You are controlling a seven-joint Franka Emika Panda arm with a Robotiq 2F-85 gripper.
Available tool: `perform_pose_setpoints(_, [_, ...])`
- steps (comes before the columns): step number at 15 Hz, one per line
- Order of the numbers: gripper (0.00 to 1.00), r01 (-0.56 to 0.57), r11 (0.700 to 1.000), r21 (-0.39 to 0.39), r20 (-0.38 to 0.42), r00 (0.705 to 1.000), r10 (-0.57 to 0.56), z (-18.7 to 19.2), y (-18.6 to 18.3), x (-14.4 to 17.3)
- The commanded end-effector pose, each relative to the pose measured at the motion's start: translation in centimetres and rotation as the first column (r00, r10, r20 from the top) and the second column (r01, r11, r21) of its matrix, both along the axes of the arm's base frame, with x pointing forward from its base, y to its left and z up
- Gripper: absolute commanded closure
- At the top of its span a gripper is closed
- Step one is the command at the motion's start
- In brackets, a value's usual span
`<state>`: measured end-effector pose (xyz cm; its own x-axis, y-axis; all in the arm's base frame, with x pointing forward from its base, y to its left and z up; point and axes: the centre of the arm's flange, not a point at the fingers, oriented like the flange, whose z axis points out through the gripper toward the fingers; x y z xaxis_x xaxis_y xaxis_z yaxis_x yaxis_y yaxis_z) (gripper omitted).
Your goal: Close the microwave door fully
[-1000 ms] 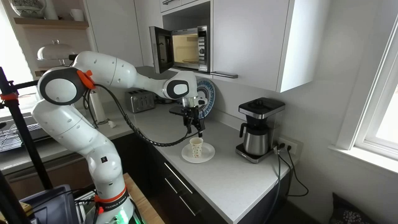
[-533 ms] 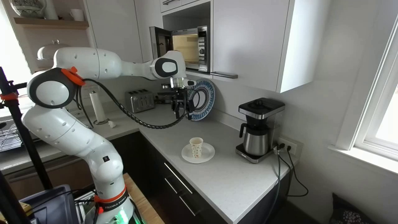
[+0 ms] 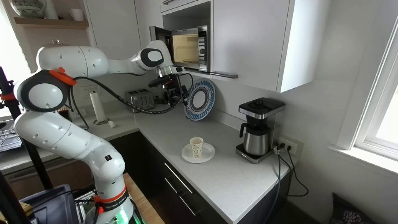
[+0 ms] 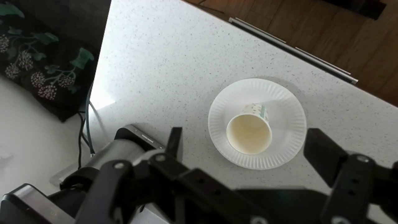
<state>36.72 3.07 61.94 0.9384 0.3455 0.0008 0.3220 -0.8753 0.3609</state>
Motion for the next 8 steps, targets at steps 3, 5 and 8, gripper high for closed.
perform_pose_setpoints(3, [0.0, -0.022, 1.0, 0.01, 0.026, 0.999, 0.022, 1.0, 1.0, -0.6])
perform_pose_setpoints(5, [0.0, -0.006, 0.999, 0.04, 0.05, 0.999, 0.004, 3.0, 2.6, -1.7])
perform_pose_setpoints(8, [0.0, 0.05, 0.994, 0.096, 0.081, 0.995, -0.058, 5.8, 5.3, -4.2])
